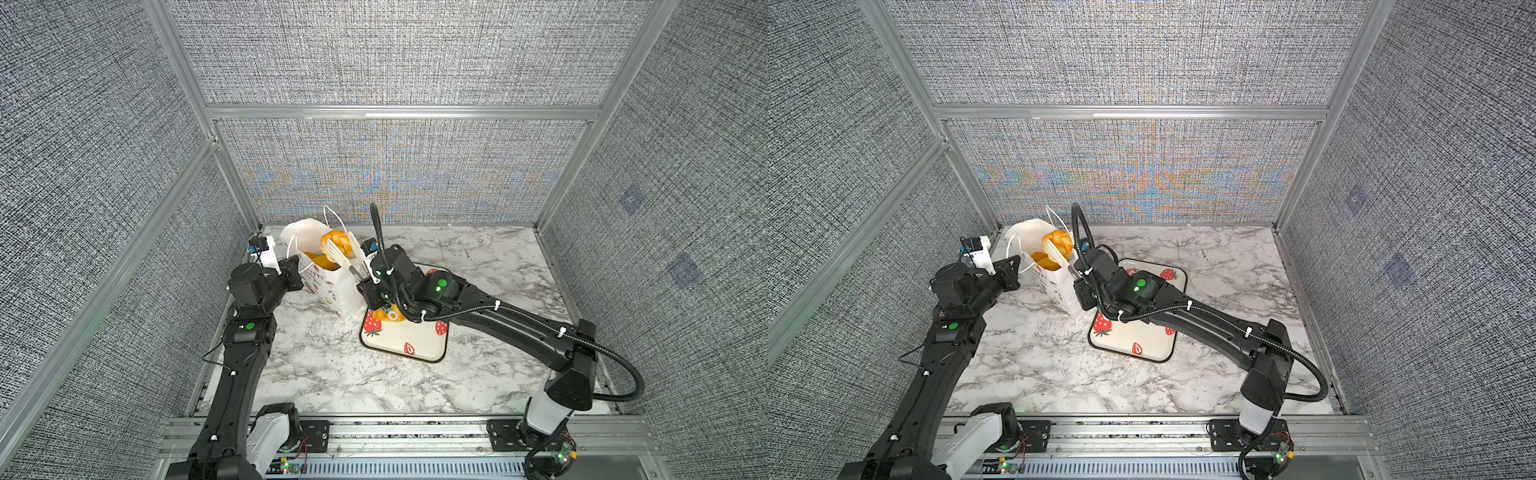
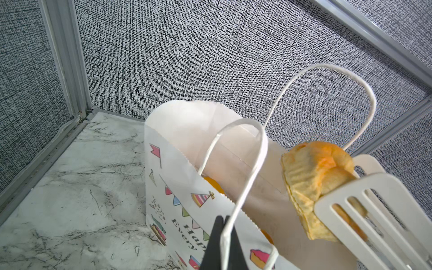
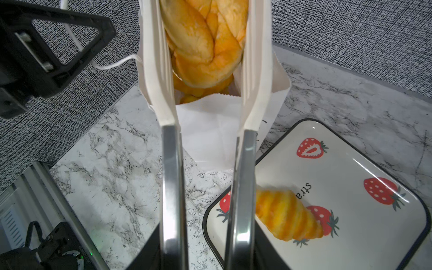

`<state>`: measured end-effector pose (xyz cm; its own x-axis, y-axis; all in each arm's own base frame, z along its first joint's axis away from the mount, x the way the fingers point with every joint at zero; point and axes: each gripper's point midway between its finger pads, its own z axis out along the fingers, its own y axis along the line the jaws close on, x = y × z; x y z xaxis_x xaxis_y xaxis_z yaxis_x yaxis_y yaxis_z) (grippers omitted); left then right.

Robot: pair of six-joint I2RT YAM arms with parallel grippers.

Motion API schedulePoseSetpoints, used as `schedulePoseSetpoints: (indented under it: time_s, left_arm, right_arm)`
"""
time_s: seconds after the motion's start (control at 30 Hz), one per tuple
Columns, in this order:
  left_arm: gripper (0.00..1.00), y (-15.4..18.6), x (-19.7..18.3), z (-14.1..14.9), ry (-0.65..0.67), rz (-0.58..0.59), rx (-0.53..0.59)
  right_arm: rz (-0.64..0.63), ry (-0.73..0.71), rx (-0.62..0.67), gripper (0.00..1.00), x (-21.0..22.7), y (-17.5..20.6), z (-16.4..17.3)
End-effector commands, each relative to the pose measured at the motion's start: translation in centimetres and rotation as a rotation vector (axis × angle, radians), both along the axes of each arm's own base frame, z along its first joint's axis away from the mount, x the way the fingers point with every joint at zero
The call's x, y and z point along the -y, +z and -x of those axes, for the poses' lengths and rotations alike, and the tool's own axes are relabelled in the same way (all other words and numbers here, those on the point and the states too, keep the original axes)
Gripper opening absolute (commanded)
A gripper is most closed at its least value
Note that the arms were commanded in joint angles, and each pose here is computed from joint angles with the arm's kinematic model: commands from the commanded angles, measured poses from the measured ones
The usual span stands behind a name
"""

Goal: Pack bread into a paper bag
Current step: Place the bread in the paper bag.

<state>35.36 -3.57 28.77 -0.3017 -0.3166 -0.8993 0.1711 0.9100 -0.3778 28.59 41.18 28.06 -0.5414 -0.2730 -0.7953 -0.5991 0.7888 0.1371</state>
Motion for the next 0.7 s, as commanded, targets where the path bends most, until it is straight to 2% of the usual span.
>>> schedulePoseSetpoints:
  time_s: [0.0,0.67]
  left_arm:
    - [0.00,0.43,0.18,-0.01,-0.011,0.002,0.020]
    - [0.00,0.66,0.13,0.08,-0.008,0.000,0.026]
  right_arm:
    - [-0.062,-0.009,0.020,0.43,-0.53,1.22,-0.31]
    - [-0.073,-0.010,0.014,0.52,-0.26,1.27,-0.06]
